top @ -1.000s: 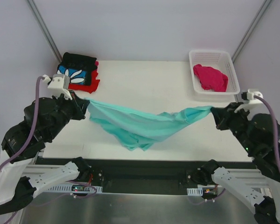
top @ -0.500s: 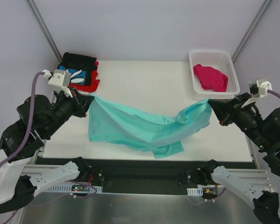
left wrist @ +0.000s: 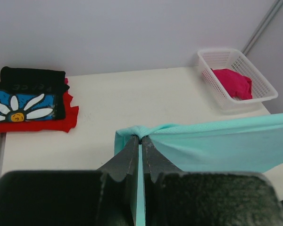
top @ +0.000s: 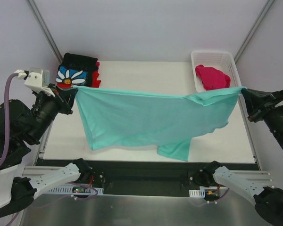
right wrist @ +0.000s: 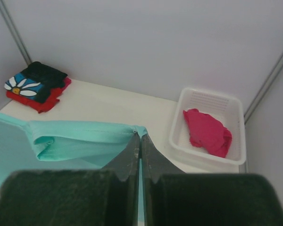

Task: Fold and stack the t-shirts

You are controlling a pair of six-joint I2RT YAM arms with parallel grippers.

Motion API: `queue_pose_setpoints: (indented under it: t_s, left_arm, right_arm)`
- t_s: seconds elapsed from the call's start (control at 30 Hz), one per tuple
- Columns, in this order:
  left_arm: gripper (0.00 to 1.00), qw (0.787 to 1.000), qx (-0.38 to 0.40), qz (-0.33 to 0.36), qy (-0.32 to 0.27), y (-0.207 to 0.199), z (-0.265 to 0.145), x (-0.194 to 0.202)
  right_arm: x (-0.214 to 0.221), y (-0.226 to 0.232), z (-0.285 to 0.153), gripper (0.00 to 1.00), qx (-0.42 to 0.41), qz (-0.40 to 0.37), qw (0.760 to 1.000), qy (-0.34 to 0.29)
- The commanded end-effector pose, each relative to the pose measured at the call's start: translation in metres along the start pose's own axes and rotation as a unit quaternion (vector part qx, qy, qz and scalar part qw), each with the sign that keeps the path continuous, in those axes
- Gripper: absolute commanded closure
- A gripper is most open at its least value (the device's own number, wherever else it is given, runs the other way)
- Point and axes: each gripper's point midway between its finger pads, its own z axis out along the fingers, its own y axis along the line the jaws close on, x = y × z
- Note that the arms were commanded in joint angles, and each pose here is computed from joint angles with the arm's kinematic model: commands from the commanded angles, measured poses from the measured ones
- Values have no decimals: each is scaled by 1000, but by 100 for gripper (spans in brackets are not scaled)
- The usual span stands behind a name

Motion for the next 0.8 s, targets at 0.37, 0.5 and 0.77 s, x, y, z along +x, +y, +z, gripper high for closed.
queue_pose_setpoints:
  t_s: [0.37, 0.5, 0.77]
  left_arm:
    - [100, 998, -47, 31, -31, 13, 8, -23]
    - [100, 998, -46, 34, -25, 11, 13, -20]
    - [100, 997, -40, 44, -41, 8, 15, -30]
  right_arm:
    - [-3, -25, 21, 99, 77, -55, 996, 5]
    - [-6, -24, 24, 99, 78, -56, 995, 2]
    - [-19, -26, 24, 99, 81, -61, 995, -21]
